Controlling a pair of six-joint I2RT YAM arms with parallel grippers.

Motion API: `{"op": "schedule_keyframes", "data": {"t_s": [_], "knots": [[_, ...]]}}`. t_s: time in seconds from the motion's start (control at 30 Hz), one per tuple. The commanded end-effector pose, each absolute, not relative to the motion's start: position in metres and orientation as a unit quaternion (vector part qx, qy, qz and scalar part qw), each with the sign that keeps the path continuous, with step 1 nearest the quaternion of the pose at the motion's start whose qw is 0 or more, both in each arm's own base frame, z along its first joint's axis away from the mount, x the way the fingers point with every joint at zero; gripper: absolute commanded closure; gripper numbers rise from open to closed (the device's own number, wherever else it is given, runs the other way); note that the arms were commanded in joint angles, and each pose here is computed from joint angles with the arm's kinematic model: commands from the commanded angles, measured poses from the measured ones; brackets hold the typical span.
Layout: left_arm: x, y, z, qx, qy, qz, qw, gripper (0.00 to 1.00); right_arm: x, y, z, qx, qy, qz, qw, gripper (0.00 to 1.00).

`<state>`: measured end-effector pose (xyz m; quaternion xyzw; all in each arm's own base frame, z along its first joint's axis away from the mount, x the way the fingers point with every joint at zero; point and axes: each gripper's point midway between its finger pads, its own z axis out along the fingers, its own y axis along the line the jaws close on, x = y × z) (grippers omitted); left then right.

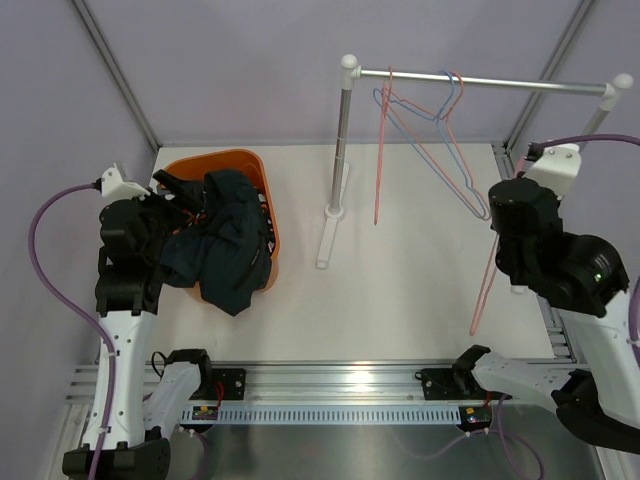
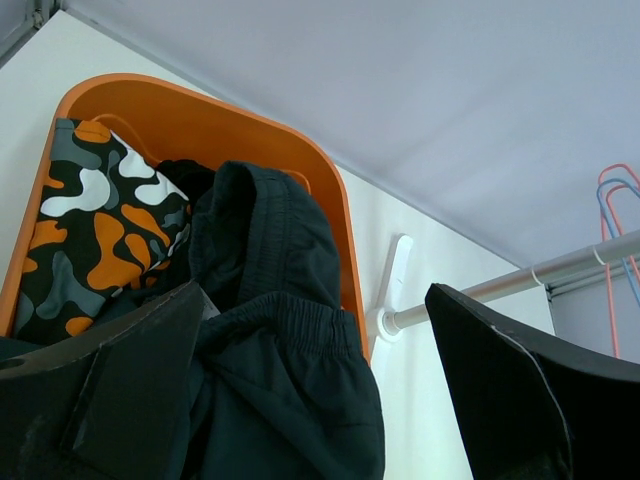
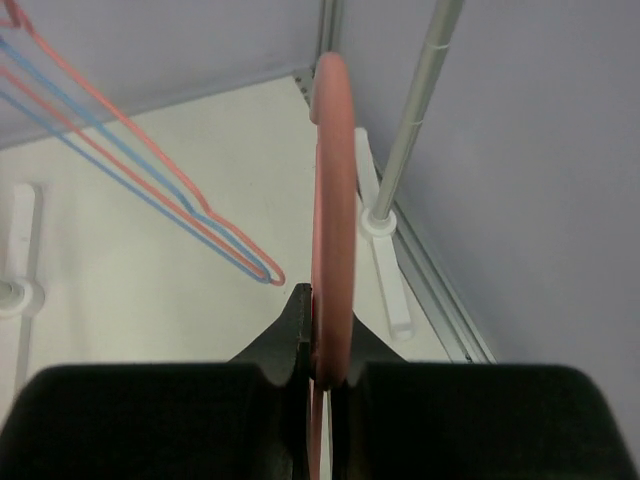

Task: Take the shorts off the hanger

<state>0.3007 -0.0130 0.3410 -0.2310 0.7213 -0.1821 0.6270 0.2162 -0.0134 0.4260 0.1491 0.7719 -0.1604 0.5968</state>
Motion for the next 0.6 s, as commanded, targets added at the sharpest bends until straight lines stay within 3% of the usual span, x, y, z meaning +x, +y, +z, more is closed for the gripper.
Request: {"op": "schedule_keyframes", "data": {"t_s": [0.0, 0.3, 0.57], "knots": [[0.302, -0.016, 0.346, -0.207, 0.717, -0.182, 0.640, 0.01, 0.235, 0.018, 0.412, 0.111, 0.797, -0.099, 0.585, 1.00], [0.303, -0.017, 0.334, -0.205, 0.724, -0.180, 0.633, 0.01, 0.237, 0.071, 0.405, 0.030, 0.828, 0.020, 0.560, 1.00], [0.304, -0.019, 0.331, -0.199, 0.727, -0.185, 0.630, 0.01, 0.243, 0.049, 0.431, 0.061, 0.807, -0.033, 0.587, 1.00]]}}
